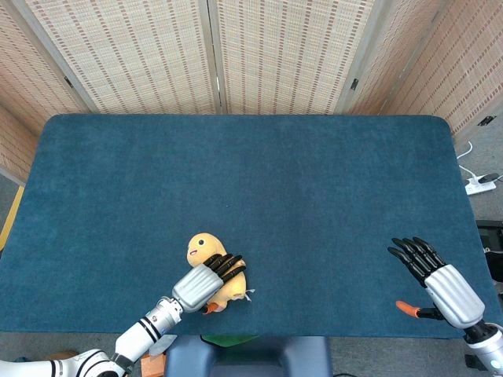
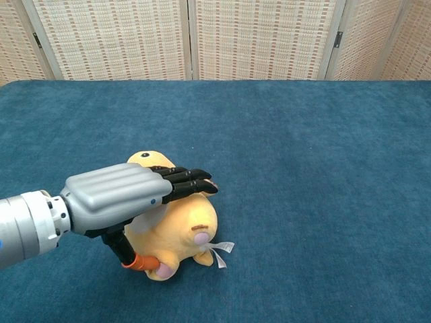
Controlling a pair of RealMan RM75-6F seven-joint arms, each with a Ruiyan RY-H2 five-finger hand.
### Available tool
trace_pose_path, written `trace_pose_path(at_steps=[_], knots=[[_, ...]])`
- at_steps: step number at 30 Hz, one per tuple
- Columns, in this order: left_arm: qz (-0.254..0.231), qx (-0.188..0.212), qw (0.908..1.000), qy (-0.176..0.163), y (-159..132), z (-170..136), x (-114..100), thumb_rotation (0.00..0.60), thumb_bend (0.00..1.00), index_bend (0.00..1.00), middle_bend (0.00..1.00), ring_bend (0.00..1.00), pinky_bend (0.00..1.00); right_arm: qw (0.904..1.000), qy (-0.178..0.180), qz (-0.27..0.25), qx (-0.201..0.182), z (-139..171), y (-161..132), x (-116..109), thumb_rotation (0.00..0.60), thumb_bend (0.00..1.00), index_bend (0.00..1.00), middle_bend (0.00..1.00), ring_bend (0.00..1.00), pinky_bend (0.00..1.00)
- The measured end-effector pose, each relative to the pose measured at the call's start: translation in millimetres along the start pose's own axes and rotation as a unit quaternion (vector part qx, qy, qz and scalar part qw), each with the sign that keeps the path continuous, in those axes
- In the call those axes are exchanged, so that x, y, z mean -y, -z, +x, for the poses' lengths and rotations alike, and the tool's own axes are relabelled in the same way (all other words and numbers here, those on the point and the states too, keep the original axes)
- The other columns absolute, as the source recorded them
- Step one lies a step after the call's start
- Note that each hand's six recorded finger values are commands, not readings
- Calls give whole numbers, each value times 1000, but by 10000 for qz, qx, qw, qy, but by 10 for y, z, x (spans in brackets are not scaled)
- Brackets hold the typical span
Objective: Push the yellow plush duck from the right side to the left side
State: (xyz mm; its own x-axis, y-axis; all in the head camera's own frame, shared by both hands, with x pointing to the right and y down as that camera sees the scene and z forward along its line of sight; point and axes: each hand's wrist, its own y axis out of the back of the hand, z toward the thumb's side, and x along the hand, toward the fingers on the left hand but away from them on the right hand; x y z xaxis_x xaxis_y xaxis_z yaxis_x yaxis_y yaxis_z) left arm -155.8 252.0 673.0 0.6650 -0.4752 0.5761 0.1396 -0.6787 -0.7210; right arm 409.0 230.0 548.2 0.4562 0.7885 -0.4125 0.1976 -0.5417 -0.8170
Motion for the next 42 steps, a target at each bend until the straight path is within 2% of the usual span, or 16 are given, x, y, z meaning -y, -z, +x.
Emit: trace_pose_path(at_steps=[1,3,6,8,15,19,24,30,33,35,37,39,40,42], knots=[[9,-10,10000,-9,1,13,19,600,331,343,332,283,621,10000,-6,40,20,-6,10,0,600,54,0,0,0,0],[-37,-9,10000,10,4,22,46,600,442,489,487,429,747,9999,38,101,94,-18,39,-15,600,76,0,0,0,0],[-65,-9,10000,-9,18,22,65,600,579,653,676,553,847,9995,118,170,241,-28,87,-46,600,94,0,0,0,0],[-4,-39,9999,-157,47,5,36,600,629,705,745,604,890,9996,101,137,228,-17,73,-57,600,101,0,0,0,0],[41,-109,9956,-929,200,-224,-170,600,652,725,778,631,914,9996,224,63,183,62,18,-132,600,101,0,0,0,0],[207,-264,9918,-1237,443,-573,-270,600,654,728,778,632,918,9994,271,67,208,82,6,-146,600,102,0,0,0,0],[569,-593,9865,-1414,822,-1029,-307,600,657,729,779,632,920,9996,196,121,171,70,-48,-84,600,101,0,0,0,0],[728,-1006,9866,-1061,1302,-1393,-79,600,652,725,769,630,907,9997,138,156,121,78,-155,-1,600,102,0,0,0,0],[800,-1185,9860,-863,1524,-1514,43,600,630,711,740,629,905,9996,118,165,192,104,-163,39,600,101,0,0,0,0],[849,-1338,9846,-743,1679,-1584,125,600,561,642,677,607,880,9996,88,161,234,107,-161,64,600,102,0,0,0,0],[758,-1458,9842,-664,1793,-1635,194,600,458,416,500,482,770,9995,81,170,257,101,-163,80,600,102,0,0,0,0],[559,-1509,9849,-642,1833,-1655,239,600,363,110,233,268,587,9995,83,175,268,89,-165,91,600,101,0,0,0,0],[401,-1526,9854,-635,1844,-1662,263,600,320,21,109,165,499,9994,79,176,274,82,-165,97,600,101,0,0,0,0],[139,-1530,9861,-640,1842,-1664,284,600,286,0,18,79,448,9995,56,175,264,74,-167,108,600,101,0,0,0,0]])
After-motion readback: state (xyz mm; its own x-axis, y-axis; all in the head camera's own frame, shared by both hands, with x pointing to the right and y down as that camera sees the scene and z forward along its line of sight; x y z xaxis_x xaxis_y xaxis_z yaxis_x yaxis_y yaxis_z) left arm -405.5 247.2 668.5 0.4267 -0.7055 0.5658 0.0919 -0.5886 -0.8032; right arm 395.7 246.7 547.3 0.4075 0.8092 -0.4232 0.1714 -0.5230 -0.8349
